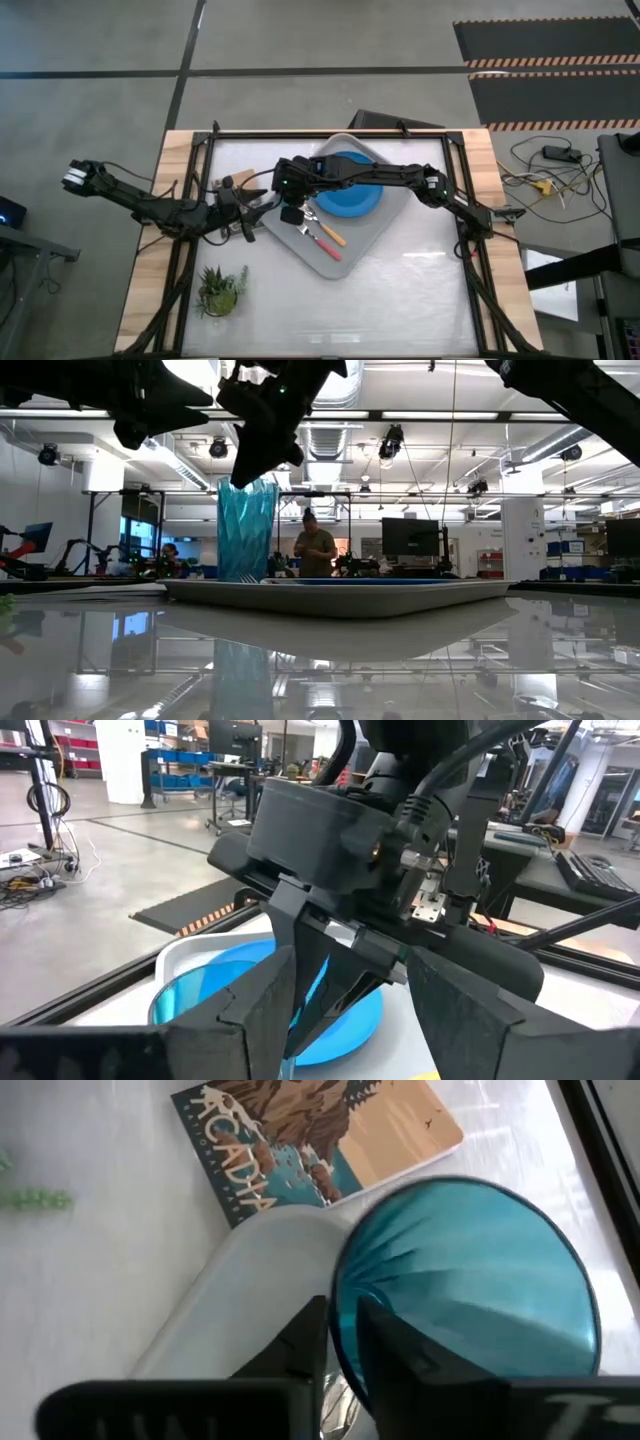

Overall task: Pick and place plate/cup/fork/spoon on tray
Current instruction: Put the blue cup on the gray serving tray to the left of the blue plate, then return to Home Position

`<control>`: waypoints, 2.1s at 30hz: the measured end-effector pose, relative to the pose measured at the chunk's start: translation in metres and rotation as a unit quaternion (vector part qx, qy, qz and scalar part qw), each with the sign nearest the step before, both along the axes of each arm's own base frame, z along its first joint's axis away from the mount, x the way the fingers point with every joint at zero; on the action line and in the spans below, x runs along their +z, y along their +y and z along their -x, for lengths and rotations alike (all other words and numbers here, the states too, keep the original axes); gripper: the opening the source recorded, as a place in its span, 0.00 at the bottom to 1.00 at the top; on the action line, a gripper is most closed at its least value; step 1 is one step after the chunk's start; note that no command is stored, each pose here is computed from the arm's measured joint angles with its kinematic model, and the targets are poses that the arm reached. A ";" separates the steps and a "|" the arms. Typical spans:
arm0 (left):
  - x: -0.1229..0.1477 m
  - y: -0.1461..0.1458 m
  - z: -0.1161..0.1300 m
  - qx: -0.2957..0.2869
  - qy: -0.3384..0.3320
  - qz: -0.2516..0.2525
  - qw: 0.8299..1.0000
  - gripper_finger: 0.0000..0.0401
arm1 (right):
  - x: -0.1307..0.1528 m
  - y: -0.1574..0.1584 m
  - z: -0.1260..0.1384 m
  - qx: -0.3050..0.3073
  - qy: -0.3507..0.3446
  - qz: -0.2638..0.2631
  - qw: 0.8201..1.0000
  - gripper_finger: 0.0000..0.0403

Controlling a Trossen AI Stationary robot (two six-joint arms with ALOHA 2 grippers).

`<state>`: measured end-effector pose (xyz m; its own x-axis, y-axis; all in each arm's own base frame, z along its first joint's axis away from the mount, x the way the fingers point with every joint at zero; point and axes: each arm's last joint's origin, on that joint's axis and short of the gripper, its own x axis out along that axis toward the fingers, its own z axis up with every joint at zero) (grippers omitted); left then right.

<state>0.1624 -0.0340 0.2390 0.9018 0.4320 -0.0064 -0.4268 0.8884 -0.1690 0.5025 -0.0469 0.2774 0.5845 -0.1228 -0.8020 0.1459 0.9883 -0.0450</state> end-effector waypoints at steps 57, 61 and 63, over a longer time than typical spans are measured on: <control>0.001 -0.010 0.000 -0.199 0.009 -0.043 0.979 0.04 | -0.027 0.160 0.247 0.125 -0.256 0.079 0.955 0.05; 0.002 -0.010 0.006 -0.232 0.022 -0.081 0.969 0.02 | -0.037 0.143 0.268 0.046 -0.270 0.123 0.954 0.03; -0.001 -0.009 0.010 -0.235 0.043 -0.083 0.967 0.03 | -0.044 0.133 0.281 -0.043 -0.256 0.127 0.957 0.03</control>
